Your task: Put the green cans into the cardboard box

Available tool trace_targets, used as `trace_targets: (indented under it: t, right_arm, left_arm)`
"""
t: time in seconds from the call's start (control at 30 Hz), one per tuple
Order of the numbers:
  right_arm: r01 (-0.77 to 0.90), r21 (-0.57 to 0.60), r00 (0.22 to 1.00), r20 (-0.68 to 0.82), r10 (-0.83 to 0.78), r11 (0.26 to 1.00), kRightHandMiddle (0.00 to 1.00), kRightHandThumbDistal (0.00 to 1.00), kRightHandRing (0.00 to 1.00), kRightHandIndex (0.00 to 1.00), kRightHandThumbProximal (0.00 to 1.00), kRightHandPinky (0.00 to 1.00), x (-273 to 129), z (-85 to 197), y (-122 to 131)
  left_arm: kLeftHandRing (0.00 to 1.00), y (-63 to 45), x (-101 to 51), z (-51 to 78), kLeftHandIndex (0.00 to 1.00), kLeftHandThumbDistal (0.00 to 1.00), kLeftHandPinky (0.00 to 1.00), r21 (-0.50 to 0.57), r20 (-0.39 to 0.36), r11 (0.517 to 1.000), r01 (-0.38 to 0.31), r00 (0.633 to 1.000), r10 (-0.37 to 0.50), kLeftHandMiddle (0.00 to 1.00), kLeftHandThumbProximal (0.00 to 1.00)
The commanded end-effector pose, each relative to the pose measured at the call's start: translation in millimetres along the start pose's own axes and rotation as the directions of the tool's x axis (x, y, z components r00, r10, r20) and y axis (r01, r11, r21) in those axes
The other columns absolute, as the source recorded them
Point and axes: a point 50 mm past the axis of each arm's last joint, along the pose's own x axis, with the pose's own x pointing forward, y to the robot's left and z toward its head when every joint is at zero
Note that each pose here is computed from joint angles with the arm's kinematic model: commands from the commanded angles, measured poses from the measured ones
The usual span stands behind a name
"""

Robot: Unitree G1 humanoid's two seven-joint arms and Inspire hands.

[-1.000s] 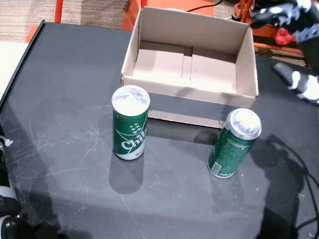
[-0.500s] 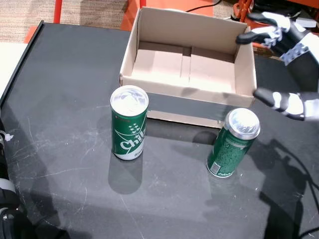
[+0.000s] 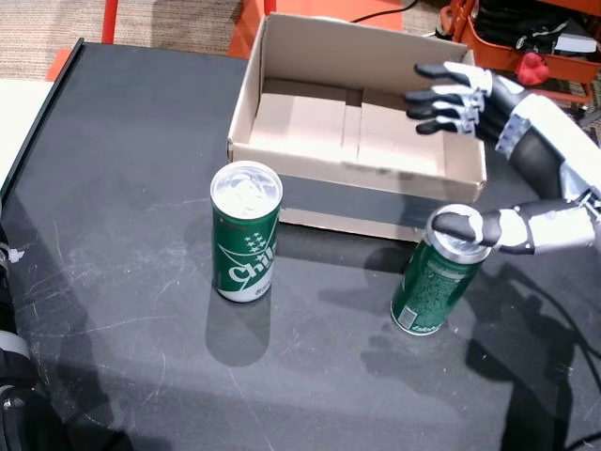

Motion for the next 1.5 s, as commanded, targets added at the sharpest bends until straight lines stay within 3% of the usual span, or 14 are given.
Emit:
trace_targets:
  t: [0.0,0.13,0.27,0.4,0.7,1.17,1.33,1.4,1.47]
  right_arm:
    - [0.006,0.002,0.999,-0.043,-0.006,1.000,0.80,1.00,0.82,0.79,0.82,0.92,-9.9,-3.8,-4.1]
    - [0.008,-0.004,0.997,-0.081,-0.008,1.000,0.80,1.00,0.82,0.79,0.82,0.92,-17.3,-6.0,-6.4]
    - [0.057,0.032,0.992,-0.115,-0.053,0.998,0.80,0.99,0.83,0.81,0.74,0.93,-30.4,-10.6,-8.1]
    - [0.052,0.048,0.991,-0.129,-0.046,0.997,0.80,1.00,0.83,0.82,0.75,0.94,-30.0,-12.3,-6.8]
    - [0.026,0.054,0.989,-0.146,-0.018,0.998,0.77,1.00,0.80,0.78,0.80,0.90,-24.5,-15.3,-2.2]
    - [0.009,0.071,0.984,-0.176,0.004,0.997,0.77,1.00,0.80,0.78,0.76,0.91,-20.7,-18.7,-2.5]
    - [0.007,0.068,0.983,-0.184,0.005,0.998,0.79,1.00,0.82,0.79,0.75,0.91,-21.9,-19.3,-2.2]
    - [0.013,0.078,0.983,-0.184,0.002,0.997,0.79,1.00,0.82,0.80,0.73,0.92,-22.6,-19.9,-1.7]
    - [0.020,0.081,0.983,-0.181,-0.005,0.997,0.79,1.00,0.82,0.80,0.74,0.92,-23.1,-20.4,-0.7]
  left_arm:
    - [0.94,0.8,2.7,-0.3,0.64,0.59,0.90,0.016,-0.007,1.000,0.014,1.000,-0.014,0.74,0.50]
    - [0.94,1.9,2.3,0.0,0.63,0.59,0.91,0.040,-0.012,0.999,0.009,1.000,-0.008,0.74,0.53]
    - [0.95,5.6,2.2,-1.6,0.63,0.60,0.90,-0.004,-0.006,1.000,0.009,1.000,-0.009,0.73,0.53]
    - [0.95,4.7,2.7,-1.4,0.63,0.58,0.91,0.007,-0.005,1.000,0.004,1.000,-0.004,0.72,0.55]
    - [0.94,5.7,2.3,-1.1,0.65,0.61,0.89,-0.046,0.000,0.999,0.009,1.000,-0.009,0.73,0.49]
    - [0.94,6.8,2.5,0.2,0.66,0.60,0.89,-0.061,-0.006,0.998,0.009,1.000,-0.010,0.73,0.46]
    - [0.95,7.6,3.9,1.2,0.67,0.55,0.93,-0.033,-0.055,0.999,0.033,0.998,-0.034,0.73,0.43]
    - [0.97,8.9,5.2,2.0,0.67,0.52,0.94,0.005,-0.087,0.999,0.052,0.995,-0.051,0.73,0.52]
    - [0.97,10.3,6.6,2.9,0.66,0.52,0.93,0.032,-0.116,0.997,0.072,0.991,-0.067,0.73,0.52]
